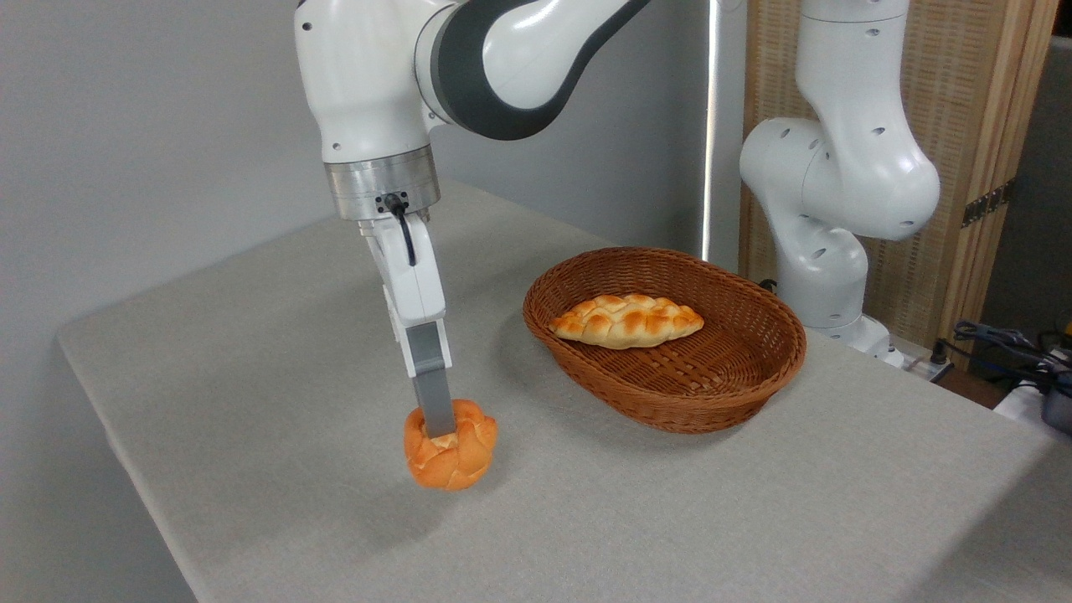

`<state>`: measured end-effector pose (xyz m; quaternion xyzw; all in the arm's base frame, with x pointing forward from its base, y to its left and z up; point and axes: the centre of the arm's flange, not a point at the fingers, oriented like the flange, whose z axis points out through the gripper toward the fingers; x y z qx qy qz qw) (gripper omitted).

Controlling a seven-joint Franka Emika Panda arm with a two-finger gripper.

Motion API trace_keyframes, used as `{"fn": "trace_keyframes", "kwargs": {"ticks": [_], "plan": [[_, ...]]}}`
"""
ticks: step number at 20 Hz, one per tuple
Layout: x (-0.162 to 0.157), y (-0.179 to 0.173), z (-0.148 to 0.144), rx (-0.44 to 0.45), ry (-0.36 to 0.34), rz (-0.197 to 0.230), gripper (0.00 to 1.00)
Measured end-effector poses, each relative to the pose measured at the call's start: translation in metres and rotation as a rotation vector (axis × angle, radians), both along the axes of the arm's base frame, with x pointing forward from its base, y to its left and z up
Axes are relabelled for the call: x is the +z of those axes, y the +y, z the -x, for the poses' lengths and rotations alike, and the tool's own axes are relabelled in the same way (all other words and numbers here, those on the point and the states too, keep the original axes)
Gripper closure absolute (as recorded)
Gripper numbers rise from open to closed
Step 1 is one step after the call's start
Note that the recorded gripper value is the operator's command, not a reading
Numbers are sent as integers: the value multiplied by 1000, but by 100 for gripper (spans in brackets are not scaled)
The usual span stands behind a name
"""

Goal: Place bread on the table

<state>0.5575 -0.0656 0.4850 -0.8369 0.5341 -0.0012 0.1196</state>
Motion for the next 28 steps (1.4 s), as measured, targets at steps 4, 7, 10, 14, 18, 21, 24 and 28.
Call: {"fn": "trace_keyframes", "kwargs": {"ticks": [4,7,10,14,18,21,24,28], "plan": [[-2,2,-3,-7,-10,-43,0],[-10,2,-6,-12,-2,-48,0],[-18,-4,-8,-22,11,-48,0],[-18,-5,-9,-21,9,-48,0],[5,-8,-15,108,-49,35,0],[32,-6,-17,222,-22,124,0],[67,-2,-12,282,79,185,0],[105,22,-9,362,116,296,0]]}}
